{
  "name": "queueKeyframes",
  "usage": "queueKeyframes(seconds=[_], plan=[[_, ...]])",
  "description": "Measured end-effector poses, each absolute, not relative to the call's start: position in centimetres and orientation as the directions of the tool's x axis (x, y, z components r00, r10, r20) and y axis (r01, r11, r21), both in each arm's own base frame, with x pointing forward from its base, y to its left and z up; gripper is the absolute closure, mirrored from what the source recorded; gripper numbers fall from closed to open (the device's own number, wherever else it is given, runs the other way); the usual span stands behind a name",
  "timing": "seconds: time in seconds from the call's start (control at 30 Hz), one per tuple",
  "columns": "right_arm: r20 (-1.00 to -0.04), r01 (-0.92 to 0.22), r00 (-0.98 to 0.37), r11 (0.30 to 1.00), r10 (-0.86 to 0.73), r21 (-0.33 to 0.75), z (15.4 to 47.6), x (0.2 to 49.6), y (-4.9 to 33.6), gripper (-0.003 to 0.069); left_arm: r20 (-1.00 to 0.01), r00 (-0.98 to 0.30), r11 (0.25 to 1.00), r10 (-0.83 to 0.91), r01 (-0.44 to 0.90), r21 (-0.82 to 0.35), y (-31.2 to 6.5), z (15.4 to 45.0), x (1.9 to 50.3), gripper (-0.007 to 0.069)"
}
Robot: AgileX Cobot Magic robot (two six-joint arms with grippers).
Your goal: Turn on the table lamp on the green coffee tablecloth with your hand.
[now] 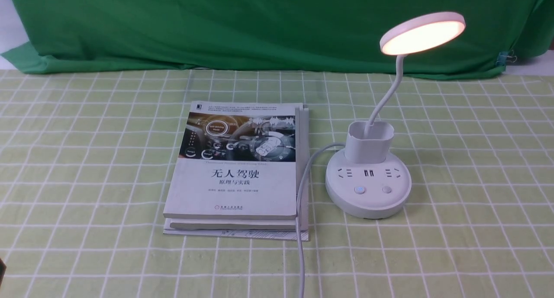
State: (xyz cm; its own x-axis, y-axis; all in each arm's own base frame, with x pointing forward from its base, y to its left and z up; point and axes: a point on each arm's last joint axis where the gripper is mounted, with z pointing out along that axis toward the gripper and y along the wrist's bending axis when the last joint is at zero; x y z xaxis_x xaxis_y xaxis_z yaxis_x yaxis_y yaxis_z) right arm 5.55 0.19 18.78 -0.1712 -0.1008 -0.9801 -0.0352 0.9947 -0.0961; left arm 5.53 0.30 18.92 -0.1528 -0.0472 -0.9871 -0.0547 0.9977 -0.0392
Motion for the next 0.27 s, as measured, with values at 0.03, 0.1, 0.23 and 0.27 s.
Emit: queueKeyframes(seconds=[0.03, 0.1, 0.23, 0.27], plan=[[-0.980, -0.035, -0.171, 0.995, -0.101, -0.096, 18.78, 5.55, 0.19, 0.0610, -0.987, -0.153, 0.998, -0.047, -0.055, -0.039, 0.30, 18.92, 5.53, 0.0622], [-0.980, -0.035, -0.171, 0.995, -0.101, -0.096, 18.78, 5.55, 0.19, 0.0609, -0.987, -0.153, 0.998, -0.047, -0.055, -0.039, 0.30, 18.92, 5.53, 0.0622], [-0.980, -0.035, -0.171, 0.995, -0.101, -0.096, 18.78, 5.55, 0.19, 0.0596, -0.987, -0.153, 0.998, -0.047, -0.055, -0.039, 0.30, 18.92, 5.53, 0.0622], [-0.980, -0.035, -0.171, 0.995, -0.101, -0.096, 18.78, 5.55, 0.19, 0.0591, -0.987, -0.153, 0.998, -0.047, -0.055, -0.039, 0.30, 18.92, 5.53, 0.0622]])
